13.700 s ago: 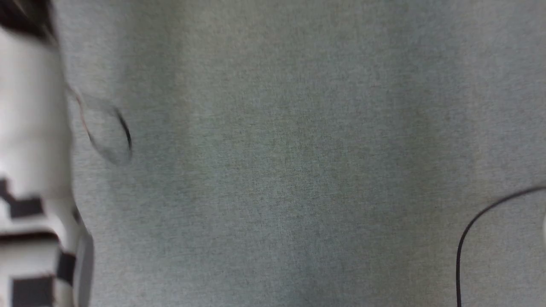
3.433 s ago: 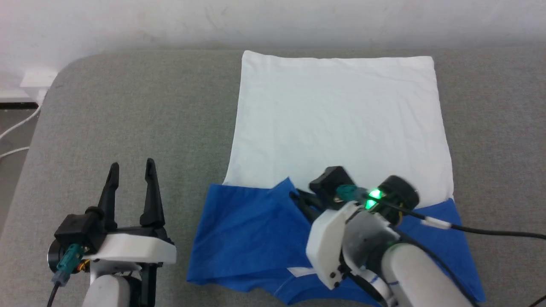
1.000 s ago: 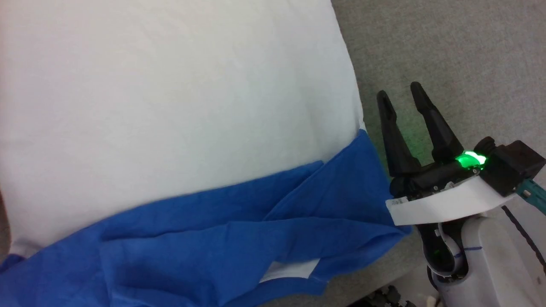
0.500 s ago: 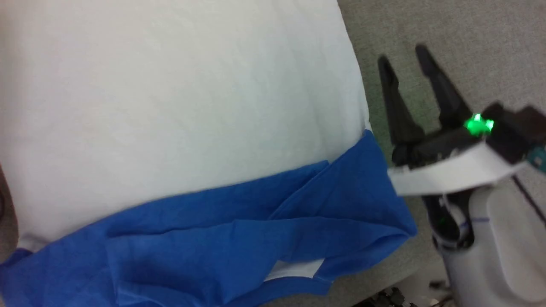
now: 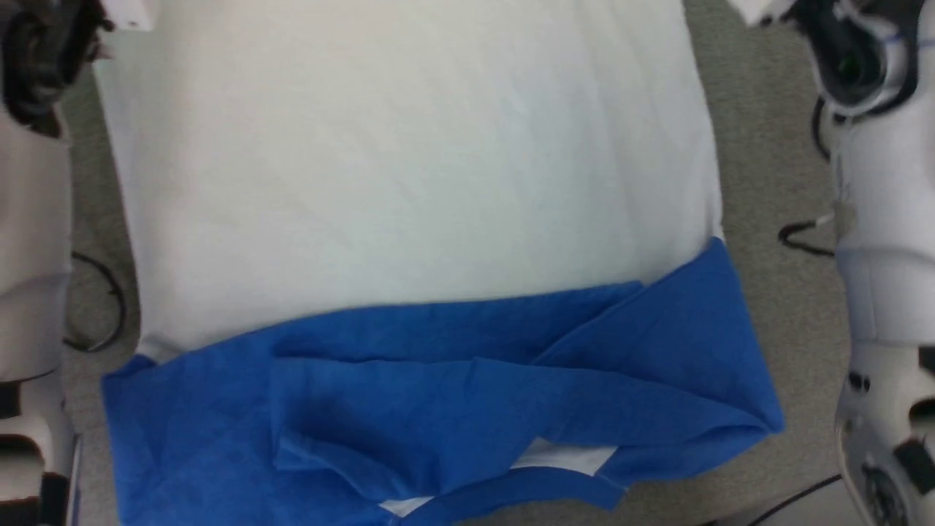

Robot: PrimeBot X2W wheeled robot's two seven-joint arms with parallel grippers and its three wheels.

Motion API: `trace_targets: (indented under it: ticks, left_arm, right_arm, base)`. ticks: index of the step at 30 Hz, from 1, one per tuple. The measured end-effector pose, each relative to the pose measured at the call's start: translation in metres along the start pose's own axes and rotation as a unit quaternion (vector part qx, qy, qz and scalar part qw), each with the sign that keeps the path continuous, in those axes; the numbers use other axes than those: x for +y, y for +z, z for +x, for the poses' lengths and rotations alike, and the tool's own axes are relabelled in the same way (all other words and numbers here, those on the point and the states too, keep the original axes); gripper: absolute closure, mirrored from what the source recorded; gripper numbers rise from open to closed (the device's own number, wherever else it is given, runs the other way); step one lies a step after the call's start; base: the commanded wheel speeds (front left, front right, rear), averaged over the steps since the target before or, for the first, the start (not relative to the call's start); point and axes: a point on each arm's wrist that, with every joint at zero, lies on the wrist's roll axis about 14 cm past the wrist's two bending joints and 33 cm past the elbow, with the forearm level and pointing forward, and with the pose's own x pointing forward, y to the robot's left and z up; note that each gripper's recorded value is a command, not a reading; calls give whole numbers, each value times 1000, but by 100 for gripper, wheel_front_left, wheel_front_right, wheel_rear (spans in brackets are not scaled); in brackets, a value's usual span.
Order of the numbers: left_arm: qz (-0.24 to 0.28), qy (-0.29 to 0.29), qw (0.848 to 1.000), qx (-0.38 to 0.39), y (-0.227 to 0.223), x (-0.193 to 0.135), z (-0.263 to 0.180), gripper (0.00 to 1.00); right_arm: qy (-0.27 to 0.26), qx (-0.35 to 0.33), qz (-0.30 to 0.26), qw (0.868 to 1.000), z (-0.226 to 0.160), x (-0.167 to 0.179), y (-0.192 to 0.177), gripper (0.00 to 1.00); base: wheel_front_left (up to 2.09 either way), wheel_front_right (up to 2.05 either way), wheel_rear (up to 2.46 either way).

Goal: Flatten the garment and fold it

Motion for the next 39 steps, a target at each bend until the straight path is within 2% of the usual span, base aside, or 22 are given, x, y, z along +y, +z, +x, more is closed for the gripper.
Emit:
trace_targets:
  ticks: [8,16,17,18,19,21,22,29,34,39]
  left_arm:
    - [9,-15,1000,-24,12,-2,-12,100]
    - [13,-2,1000,-10,-8,15,-7,100]
    - [13,-1,1000,-7,-12,16,-5,100]
    - [12,1,1000,-4,-15,18,-4,100]
    - [11,3,1000,-2,-17,20,-3,100]
    - [11,3,1000,3,-22,23,-1,100]
    - [9,4,1000,2,-23,24,0,100]
    - [10,9,999,-31,-11,28,-1,100]
    - [20,19,995,-93,12,32,-7,100]
    - [21,19,989,-146,33,30,-23,100]
  right_arm:
    - [-33,113,1,993,43,-3,-18,0]
    - [-62,223,-5,973,61,-9,-66,0]
    - [-64,229,-8,971,63,-9,-68,20]
    - [-65,234,-12,970,65,-9,-67,56]
    - [-66,237,-15,969,67,-9,-67,71]
    - [-67,240,-24,968,70,-7,-66,95]
    - [-66,240,-24,968,71,-6,-66,100]
    - [-66,208,-33,975,75,-5,-57,100]
    - [-56,140,-48,987,78,2,-31,100]
    - [-22,71,-59,996,69,23,-10,100]
  base:
    - [0,0,0]
    - [0,0,0]
    - [0,0,0]
    - [0,0,0]
    - [0,0,0]
    - [0,0,0]
    - [0,0,0]
    - [0,0,0]
    - [0,0,0]
    - [0,0,0]
